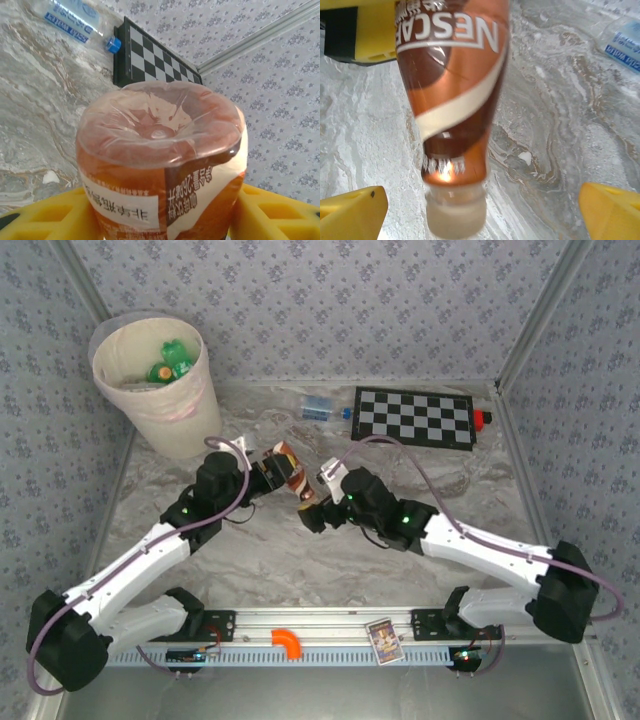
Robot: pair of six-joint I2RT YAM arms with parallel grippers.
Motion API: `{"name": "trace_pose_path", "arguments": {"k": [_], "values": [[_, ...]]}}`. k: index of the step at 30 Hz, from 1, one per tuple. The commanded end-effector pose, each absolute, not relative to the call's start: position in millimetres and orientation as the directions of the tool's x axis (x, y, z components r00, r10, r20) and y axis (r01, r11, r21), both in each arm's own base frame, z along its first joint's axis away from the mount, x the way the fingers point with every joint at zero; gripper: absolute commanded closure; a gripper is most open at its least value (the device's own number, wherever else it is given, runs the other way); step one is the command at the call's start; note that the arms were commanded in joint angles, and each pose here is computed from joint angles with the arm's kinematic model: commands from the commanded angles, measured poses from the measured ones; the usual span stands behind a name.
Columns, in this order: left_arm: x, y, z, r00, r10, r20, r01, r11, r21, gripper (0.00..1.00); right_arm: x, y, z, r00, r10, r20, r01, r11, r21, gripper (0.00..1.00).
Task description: Put the plastic bottles in the bin
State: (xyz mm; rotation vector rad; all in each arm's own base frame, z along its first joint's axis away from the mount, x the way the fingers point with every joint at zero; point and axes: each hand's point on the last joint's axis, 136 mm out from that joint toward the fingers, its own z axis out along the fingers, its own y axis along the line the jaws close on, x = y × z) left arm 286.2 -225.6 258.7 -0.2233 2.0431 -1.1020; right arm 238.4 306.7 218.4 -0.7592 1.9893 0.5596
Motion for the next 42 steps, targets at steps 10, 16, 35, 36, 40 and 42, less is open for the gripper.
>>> {"name": "trace_pose_path", "arguments": {"k": [10,16,35,36,40,42], "values": [[328,-136,360,-0.483,-0.628,-0.611,0.072,0.667,-0.742,0.41,217,238,283,-0.277,-0.033,-0.96,-0.632,0.759,0.156,0.0],[350,-79,425,-0.347,-0.706,-0.617,0.038,0.647,-0.762,0.4,208,223,295,-0.235,0.023,-0.972,-0.634,0.754,0.171,0.0],[424,130,440,0.085,-0.88,-0.467,-0.294,0.425,-0.856,0.42,199,211,299,-0.231,0.015,-0.973,-0.639,0.752,0.163,0.0],[427,137,436,0.096,-0.882,-0.462,-0.304,0.416,-0.857,0.41,198,209,299,-0.231,0.014,-0.973,-0.636,0.754,0.162,0.0],[445,147,427,0.088,-0.887,-0.453,-0.319,0.405,-0.857,0.42,196,204,300,-0.229,0.021,-0.973,-0.628,0.76,0.164,0.0],[454,150,422,0.082,-0.891,-0.447,-0.335,0.398,-0.854,0.41,196,203,299,-0.232,0.022,-0.973,-0.628,0.76,0.167,0.0]]}}
